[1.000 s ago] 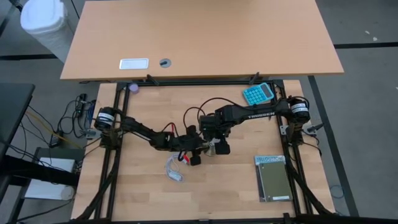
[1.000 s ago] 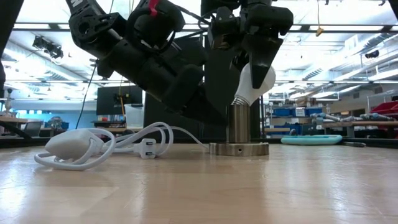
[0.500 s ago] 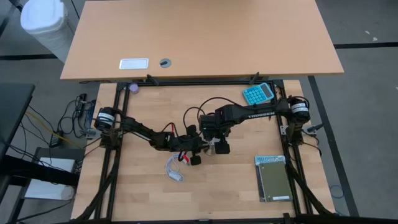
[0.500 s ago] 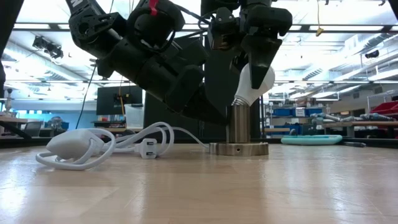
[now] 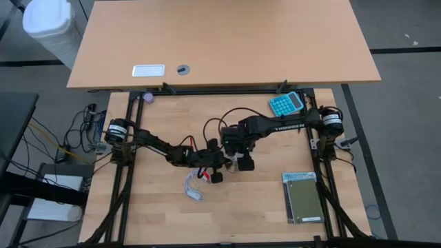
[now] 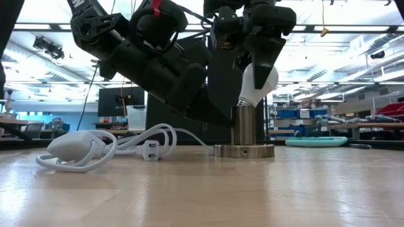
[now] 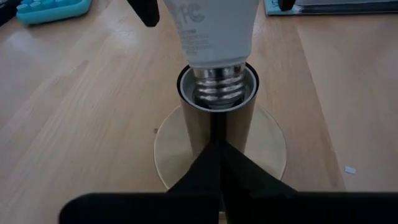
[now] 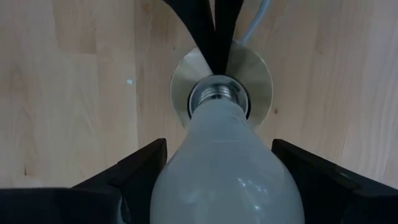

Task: Screw lightbulb
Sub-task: Insert the lightbulb into the socket

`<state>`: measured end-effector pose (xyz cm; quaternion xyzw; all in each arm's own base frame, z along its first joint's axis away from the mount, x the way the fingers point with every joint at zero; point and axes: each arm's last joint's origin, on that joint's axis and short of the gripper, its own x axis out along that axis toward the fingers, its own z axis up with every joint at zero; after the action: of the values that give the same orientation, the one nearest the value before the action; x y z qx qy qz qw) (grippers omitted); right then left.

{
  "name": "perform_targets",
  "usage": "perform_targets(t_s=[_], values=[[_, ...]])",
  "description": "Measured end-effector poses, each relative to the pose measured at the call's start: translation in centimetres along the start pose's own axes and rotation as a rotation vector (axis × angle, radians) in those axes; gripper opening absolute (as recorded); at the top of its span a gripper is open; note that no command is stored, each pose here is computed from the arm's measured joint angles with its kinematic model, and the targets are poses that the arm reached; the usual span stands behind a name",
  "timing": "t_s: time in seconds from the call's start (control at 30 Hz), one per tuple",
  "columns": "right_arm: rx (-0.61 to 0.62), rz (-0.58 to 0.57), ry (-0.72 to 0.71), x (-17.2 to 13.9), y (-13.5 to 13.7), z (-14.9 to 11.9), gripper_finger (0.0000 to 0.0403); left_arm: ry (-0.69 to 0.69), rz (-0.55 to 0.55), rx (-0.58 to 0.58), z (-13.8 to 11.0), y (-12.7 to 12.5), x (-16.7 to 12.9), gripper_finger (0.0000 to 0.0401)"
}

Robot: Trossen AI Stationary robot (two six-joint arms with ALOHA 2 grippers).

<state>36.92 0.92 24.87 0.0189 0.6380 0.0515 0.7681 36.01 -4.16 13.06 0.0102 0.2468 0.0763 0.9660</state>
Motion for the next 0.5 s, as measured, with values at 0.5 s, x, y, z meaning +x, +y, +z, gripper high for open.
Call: perform_targets(t_s=[0.5], values=[[0.016,0.009,-0.068,-0.04,0.03,0.66,0.0281,-0.041,0.007,-0.048,0.43,0.48,0.14,0.0005]])
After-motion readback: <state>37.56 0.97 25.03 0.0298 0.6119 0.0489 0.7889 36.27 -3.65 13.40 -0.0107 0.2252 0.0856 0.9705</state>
